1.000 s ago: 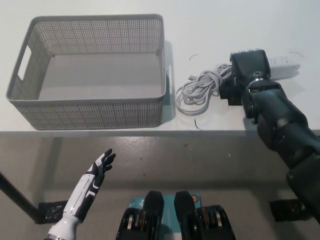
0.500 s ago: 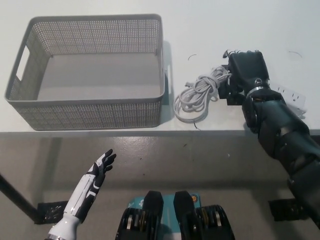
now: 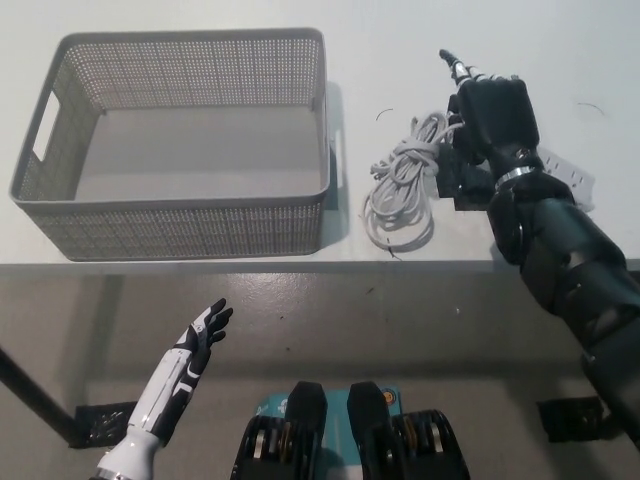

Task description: Use the right hand to pick up a power strip and put it into a container on the left side

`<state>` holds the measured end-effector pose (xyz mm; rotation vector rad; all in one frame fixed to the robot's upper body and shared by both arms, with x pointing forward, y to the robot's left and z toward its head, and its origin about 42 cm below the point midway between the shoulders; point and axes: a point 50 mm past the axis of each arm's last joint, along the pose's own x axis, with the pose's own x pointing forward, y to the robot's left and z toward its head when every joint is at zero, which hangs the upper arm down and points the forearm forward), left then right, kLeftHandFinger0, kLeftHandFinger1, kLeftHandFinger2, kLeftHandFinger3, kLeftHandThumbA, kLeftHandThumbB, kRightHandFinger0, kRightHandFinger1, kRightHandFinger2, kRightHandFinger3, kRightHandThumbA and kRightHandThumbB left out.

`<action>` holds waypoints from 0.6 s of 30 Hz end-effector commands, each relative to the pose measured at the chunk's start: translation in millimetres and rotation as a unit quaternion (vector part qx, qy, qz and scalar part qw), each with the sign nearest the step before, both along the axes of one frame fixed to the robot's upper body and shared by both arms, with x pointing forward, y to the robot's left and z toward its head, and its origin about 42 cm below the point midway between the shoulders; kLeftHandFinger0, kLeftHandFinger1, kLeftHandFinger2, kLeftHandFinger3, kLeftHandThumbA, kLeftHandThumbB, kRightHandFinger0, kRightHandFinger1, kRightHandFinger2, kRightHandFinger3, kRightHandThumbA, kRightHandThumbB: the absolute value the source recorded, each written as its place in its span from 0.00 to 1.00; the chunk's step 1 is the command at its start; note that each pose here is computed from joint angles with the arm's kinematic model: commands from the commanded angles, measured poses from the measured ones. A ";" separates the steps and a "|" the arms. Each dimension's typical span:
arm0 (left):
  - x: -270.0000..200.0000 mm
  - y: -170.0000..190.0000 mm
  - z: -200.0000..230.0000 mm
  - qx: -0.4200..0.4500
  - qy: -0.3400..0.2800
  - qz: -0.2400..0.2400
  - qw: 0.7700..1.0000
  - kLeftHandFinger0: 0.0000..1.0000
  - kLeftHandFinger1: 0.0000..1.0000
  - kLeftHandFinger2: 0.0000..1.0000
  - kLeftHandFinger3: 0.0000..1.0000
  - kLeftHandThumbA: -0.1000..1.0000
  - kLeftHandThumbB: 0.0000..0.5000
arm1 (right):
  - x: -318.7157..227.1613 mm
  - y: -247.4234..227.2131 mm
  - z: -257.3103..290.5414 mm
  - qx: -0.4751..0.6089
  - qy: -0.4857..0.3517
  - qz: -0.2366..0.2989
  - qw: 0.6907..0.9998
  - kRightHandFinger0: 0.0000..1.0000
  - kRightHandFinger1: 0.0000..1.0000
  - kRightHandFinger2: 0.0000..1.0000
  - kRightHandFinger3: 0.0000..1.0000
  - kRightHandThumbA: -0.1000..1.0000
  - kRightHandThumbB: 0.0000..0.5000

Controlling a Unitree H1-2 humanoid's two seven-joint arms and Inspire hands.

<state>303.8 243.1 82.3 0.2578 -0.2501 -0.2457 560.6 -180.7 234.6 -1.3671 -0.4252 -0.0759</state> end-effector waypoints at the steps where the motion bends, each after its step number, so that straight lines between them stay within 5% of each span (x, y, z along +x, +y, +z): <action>1: 6.5 8.4 17.8 -0.005 -0.038 -0.010 0.999 1.00 1.00 1.00 1.00 1.00 0.36 | 10.9 1.4 207.7 0.128 -0.374 0.083 0.915 0.00 0.32 0.71 0.89 0.00 0.07; 4: 5.4 8.4 17.2 -0.005 -0.038 -0.010 0.999 1.00 1.00 1.00 1.00 1.00 0.35 | 4.3 0.6 232.8 0.128 -0.422 0.097 0.892 0.00 0.29 0.71 0.90 0.00 0.18; 10: 4.9 9.2 16.4 -0.003 -0.039 -0.007 0.999 1.00 1.00 1.00 1.00 1.00 0.35 | -10.3 7.4 264.1 0.148 -0.463 0.119 0.866 0.00 0.25 0.66 0.83 0.00 0.04; 18: -3.2 6.4 12.6 0.000 -0.032 -0.010 0.999 1.00 1.00 1.00 1.00 1.00 0.33 | -32.7 26.0 294.3 0.145 -0.506 0.161 0.835 0.00 0.26 0.70 0.88 0.00 0.21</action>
